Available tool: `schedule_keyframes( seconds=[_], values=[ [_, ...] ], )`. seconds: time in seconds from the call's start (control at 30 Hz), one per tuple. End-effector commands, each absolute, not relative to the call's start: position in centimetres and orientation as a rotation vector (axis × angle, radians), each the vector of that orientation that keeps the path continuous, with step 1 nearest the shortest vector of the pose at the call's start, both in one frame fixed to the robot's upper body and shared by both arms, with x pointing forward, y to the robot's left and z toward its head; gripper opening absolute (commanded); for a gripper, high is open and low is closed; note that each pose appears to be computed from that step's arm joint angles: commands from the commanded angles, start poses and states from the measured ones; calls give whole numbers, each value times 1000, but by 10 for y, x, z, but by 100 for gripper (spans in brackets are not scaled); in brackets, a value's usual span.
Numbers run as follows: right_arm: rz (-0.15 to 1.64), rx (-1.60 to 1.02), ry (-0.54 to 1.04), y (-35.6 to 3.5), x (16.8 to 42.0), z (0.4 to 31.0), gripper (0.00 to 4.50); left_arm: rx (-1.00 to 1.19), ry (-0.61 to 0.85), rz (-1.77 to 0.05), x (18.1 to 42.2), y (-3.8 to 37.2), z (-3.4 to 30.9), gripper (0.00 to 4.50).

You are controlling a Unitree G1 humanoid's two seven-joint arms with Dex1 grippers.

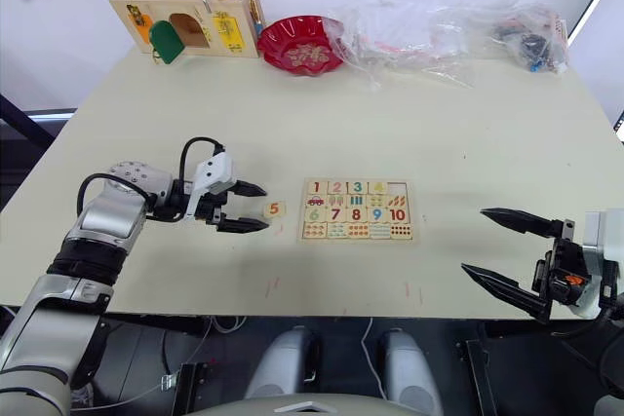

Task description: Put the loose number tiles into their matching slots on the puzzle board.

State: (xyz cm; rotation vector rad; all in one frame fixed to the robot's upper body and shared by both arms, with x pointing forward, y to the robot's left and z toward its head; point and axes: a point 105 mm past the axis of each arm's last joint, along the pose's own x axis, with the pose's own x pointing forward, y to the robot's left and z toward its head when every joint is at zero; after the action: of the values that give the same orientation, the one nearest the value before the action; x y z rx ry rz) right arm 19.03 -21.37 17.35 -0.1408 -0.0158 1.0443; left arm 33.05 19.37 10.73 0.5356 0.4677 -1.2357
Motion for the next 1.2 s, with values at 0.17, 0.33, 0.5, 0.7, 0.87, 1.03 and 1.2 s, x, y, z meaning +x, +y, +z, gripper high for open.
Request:
schedule_keyframes(
  seconds=[0.17,0.33,0.5,0.7,0.87,1.03,1.2],
  values=[
    [1052,-162,-50,-209,190,178,450,561,427,-1248,333,187,112,318],
    [1051,-161,-48,-209,190,178,450,565,425,-1253,333,185,110,318],
    [1049,-163,-48,-208,191,178,450,569,420,-1258,332,185,109,189],
    [1042,-162,-52,-207,192,178,450,577,379,-1247,335,187,122,99],
    [1009,-160,-68,-209,193,178,450,632,362,-1257,336,185,153,99],
    [972,-158,-88,-212,194,180,450,674,412,-1321,331,167,180,99],
    [935,-168,-106,-215,193,182,450,821,465,-1368,332,132,203,99]
  ],
)
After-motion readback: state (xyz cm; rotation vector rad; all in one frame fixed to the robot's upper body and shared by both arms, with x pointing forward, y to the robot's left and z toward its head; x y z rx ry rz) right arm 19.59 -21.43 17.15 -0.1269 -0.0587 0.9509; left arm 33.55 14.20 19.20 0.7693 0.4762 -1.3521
